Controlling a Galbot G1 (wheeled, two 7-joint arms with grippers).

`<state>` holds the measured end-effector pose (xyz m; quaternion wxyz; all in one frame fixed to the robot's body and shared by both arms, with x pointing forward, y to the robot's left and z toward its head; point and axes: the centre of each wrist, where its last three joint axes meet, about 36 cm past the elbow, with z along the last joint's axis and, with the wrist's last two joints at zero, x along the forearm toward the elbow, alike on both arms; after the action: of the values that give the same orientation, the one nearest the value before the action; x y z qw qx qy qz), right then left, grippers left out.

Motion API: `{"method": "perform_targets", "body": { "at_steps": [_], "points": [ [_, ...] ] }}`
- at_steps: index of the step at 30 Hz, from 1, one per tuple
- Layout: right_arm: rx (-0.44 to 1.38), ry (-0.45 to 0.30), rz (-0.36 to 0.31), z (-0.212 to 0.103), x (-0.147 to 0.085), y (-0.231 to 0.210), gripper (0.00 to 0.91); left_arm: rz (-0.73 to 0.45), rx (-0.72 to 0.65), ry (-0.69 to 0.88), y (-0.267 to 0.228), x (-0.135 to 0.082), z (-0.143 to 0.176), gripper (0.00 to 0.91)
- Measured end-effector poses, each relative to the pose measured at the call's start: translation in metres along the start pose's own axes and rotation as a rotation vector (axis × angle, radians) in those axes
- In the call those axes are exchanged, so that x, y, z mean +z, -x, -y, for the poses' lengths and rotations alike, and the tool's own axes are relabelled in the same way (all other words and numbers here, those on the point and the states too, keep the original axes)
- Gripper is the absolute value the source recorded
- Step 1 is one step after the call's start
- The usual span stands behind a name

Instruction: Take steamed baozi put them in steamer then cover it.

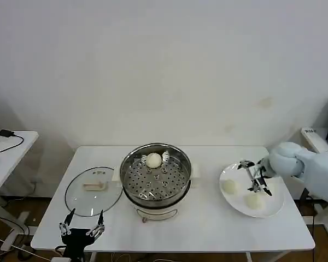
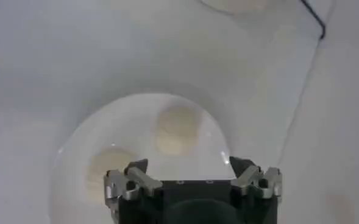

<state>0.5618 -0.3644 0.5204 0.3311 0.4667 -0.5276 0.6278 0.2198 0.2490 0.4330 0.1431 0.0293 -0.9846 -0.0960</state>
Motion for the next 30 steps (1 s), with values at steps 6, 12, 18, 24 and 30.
{"method": "perform_targets", "body": {
  "at_steps": [6, 12, 18, 24, 30],
  "points": [
    [-0.019, 0.054, 0.013, 0.01, 0.005, 0.02, 0.907, -0.005, -0.005, 0.002, 0.0, 0.002, -0.001, 0.907],
    [-0.039, 0.087, 0.025, 0.022, 0.001, 0.04, 0.907, -0.009, -0.008, 0.004, 0.0, 0.003, -0.002, 0.907],
    [-0.059, 0.106, 0.029, 0.031, -0.007, 0.06, 0.907, -0.009, -0.011, 0.006, 0.002, 0.003, -0.003, 0.907],
    [-0.07, 0.12, 0.033, 0.039, -0.012, 0.076, 0.907, -0.012, -0.014, 0.006, 0.002, 0.004, -0.003, 0.907],
    [-0.078, 0.13, 0.022, 0.045, -0.014, 0.085, 0.836, -0.013, -0.017, 0.003, 0.003, 0.004, -0.003, 0.907]
  ]
}}
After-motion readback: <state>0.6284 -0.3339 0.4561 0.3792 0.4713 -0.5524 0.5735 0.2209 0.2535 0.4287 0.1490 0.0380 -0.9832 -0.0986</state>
